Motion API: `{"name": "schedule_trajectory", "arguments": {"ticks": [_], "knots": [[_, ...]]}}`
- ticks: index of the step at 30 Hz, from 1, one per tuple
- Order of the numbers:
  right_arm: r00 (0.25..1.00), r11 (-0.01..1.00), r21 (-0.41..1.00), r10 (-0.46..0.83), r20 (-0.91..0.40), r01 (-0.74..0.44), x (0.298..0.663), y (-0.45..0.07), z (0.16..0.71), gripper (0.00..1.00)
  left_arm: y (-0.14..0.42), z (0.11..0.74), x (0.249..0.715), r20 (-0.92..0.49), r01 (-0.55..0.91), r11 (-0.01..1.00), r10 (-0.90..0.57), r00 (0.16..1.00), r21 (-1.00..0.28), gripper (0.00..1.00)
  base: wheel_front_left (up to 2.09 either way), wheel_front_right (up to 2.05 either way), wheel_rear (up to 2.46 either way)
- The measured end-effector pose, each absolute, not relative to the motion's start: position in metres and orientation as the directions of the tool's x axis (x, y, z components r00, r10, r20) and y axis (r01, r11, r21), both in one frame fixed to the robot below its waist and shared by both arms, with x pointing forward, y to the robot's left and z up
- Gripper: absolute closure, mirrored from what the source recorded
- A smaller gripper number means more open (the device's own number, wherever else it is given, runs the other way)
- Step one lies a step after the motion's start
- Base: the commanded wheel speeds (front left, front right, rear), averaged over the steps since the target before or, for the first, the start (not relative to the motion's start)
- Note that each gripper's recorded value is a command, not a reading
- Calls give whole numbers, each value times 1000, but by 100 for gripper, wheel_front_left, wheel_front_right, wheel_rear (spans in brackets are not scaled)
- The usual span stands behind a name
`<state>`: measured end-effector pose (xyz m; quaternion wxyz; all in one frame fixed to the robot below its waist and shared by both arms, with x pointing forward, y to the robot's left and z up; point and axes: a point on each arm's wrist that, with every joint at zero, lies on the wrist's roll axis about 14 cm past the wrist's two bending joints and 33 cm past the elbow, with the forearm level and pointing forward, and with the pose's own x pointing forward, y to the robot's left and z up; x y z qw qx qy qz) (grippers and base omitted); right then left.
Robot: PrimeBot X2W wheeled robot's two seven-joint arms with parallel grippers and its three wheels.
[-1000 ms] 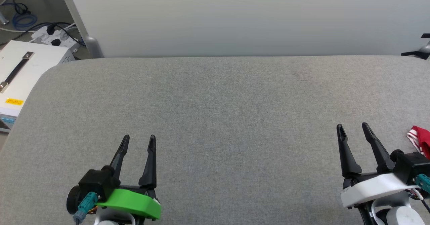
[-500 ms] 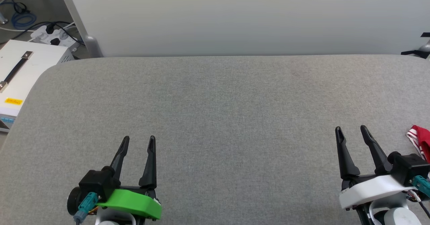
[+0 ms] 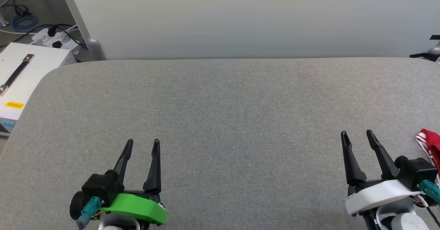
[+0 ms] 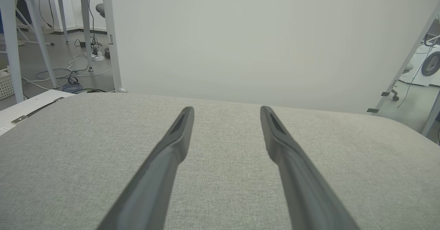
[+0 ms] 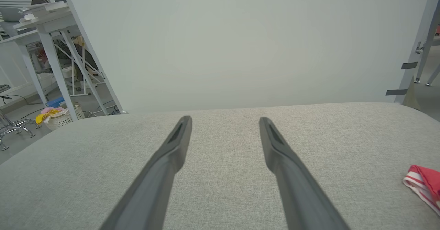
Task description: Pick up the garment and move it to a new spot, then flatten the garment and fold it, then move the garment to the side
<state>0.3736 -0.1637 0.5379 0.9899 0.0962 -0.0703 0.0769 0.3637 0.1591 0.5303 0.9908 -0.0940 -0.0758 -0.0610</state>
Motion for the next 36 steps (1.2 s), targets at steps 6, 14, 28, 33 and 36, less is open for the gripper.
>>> {"name": "schedule_trajectory", "arguments": {"ticks": [6, 14, 28, 33, 36], "knots": [[978, 970, 180, 139, 153, -165, 374, -164, 538, 100, 157, 530, 364, 160, 141, 974, -113, 981, -178, 100, 0, 0, 0], [979, 971, 170, 141, 145, -165, 374, -163, 537, 100, 157, 529, 364, 146, 137, 976, -113, 983, -169, 100, 0, 0, 0], [981, 975, 148, 146, 126, -164, 374, -161, 535, 100, 158, 528, 365, 126, 127, 981, -109, 986, -146, 100, 0, 0, 0], [982, 977, 136, 147, 123, -163, 374, -161, 536, 100, 159, 528, 366, 120, 121, 983, -105, 987, -136, 100, 0, 0, 0], [982, 978, 131, 148, 120, -163, 374, -161, 536, 100, 159, 528, 366, 116, 120, 984, -105, 988, -128, 100, 0, 0, 0]]}}
